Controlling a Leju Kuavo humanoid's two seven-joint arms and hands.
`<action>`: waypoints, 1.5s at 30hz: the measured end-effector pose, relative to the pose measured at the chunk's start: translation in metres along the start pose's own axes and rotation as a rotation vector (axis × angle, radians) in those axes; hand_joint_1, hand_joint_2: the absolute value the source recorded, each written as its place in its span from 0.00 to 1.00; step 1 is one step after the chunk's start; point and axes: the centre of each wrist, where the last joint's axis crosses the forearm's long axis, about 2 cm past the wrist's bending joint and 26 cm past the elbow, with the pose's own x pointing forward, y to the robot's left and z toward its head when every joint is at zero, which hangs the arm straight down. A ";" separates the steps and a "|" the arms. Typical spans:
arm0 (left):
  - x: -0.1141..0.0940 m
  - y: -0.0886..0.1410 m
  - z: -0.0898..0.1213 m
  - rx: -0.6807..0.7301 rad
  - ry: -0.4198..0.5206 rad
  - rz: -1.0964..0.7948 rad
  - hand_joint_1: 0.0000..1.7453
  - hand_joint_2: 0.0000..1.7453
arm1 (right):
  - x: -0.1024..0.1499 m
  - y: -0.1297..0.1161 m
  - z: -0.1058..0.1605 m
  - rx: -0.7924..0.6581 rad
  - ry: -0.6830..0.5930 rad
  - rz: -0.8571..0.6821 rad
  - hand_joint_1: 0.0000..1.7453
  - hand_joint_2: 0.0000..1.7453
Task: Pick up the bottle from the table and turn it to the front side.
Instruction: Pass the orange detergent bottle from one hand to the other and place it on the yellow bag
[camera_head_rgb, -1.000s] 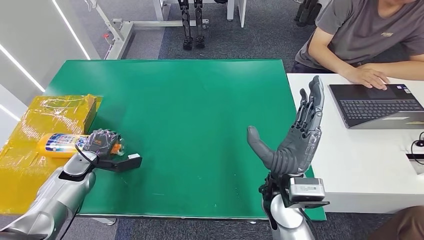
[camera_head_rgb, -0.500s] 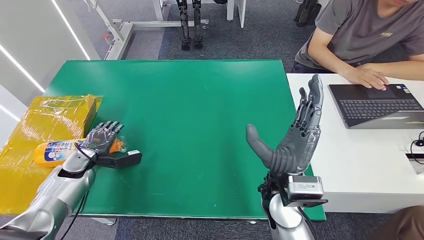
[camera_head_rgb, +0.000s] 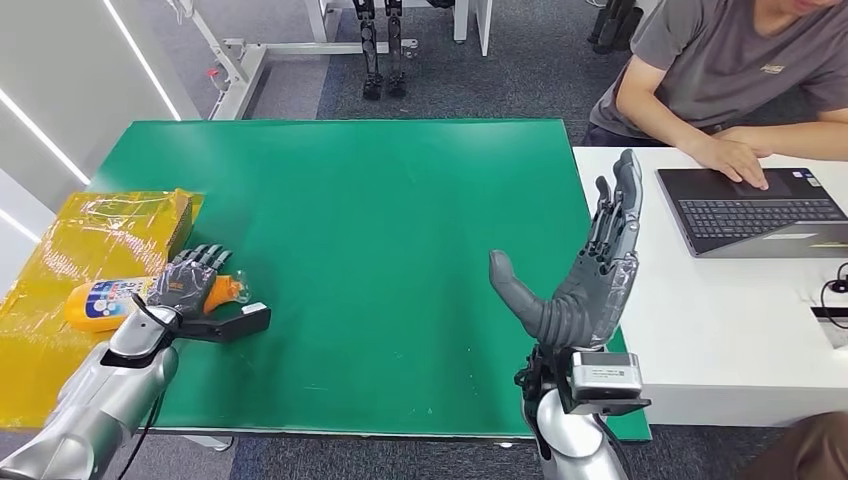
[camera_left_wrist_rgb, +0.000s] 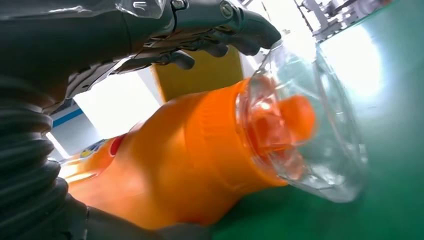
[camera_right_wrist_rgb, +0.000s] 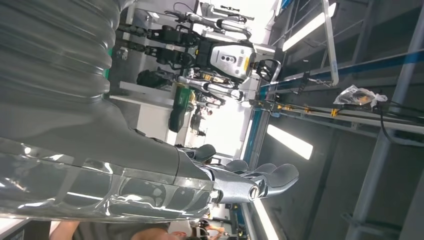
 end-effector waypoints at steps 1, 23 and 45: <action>0.000 -0.002 0.003 0.003 0.010 -0.001 0.00 1.00 | 0.000 0.000 0.001 0.003 0.000 -0.002 0.00 1.00; 0.033 -0.018 0.101 0.291 0.144 -0.012 0.00 1.00 | -0.001 -0.006 0.010 0.021 0.022 -0.014 0.00 1.00; 0.093 0.088 0.062 1.129 -0.059 1.433 0.00 1.00 | -0.005 0.004 0.008 0.022 0.042 -0.038 0.00 1.00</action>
